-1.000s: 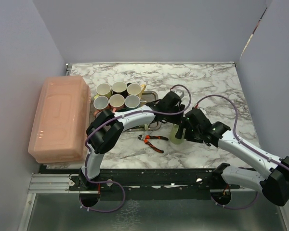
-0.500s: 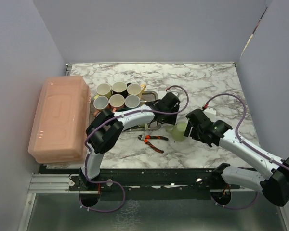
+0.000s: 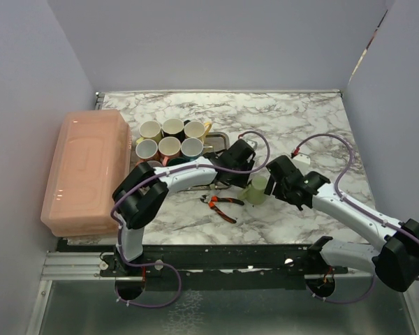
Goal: Turn the mug right side up
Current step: Turn over the cup at the center of the board.
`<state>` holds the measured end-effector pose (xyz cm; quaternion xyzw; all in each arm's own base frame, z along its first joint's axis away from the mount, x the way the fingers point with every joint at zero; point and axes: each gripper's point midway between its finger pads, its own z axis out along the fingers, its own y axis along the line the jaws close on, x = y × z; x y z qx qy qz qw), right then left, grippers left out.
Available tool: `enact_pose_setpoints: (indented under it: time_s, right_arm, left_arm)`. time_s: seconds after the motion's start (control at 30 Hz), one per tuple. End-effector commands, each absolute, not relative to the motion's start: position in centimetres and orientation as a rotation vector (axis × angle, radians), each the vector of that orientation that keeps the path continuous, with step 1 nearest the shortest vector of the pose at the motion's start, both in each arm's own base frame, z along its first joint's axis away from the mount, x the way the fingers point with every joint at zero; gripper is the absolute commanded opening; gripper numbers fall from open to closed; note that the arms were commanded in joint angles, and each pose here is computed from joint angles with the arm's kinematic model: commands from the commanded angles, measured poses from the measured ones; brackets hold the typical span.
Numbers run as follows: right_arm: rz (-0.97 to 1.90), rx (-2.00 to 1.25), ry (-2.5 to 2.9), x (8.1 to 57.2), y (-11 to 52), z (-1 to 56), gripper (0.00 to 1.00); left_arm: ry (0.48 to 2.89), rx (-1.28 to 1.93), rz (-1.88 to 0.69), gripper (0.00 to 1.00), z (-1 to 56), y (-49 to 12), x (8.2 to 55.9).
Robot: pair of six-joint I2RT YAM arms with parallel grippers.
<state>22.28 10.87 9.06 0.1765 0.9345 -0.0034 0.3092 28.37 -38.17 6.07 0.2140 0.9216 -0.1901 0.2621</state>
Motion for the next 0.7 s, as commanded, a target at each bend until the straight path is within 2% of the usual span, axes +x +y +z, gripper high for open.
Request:
enact_pose_setpoints:
  time_s: [0.0,0.33,0.53,0.67]
  right_arm:
    - [0.066,0.510,2.413,24.3,12.3,10.0,0.75]
    - [0.113,0.594,2.389,24.3,11.7,9.0,0.75]
    - [0.133,0.682,2.375,23.2,10.4,8.2,0.74]
    - [0.134,0.719,2.370,22.4,9.7,7.8,0.74]
  left_arm:
    - [2.380,0.692,-0.636,0.47,10.5,-38.6,26.8]
    - [2.297,0.901,-0.687,0.66,12.0,-37.2,24.3]
    - [2.293,1.006,-0.757,0.66,11.1,-38.5,23.6]
    - [2.318,1.020,-0.757,0.59,10.0,-39.4,24.0]
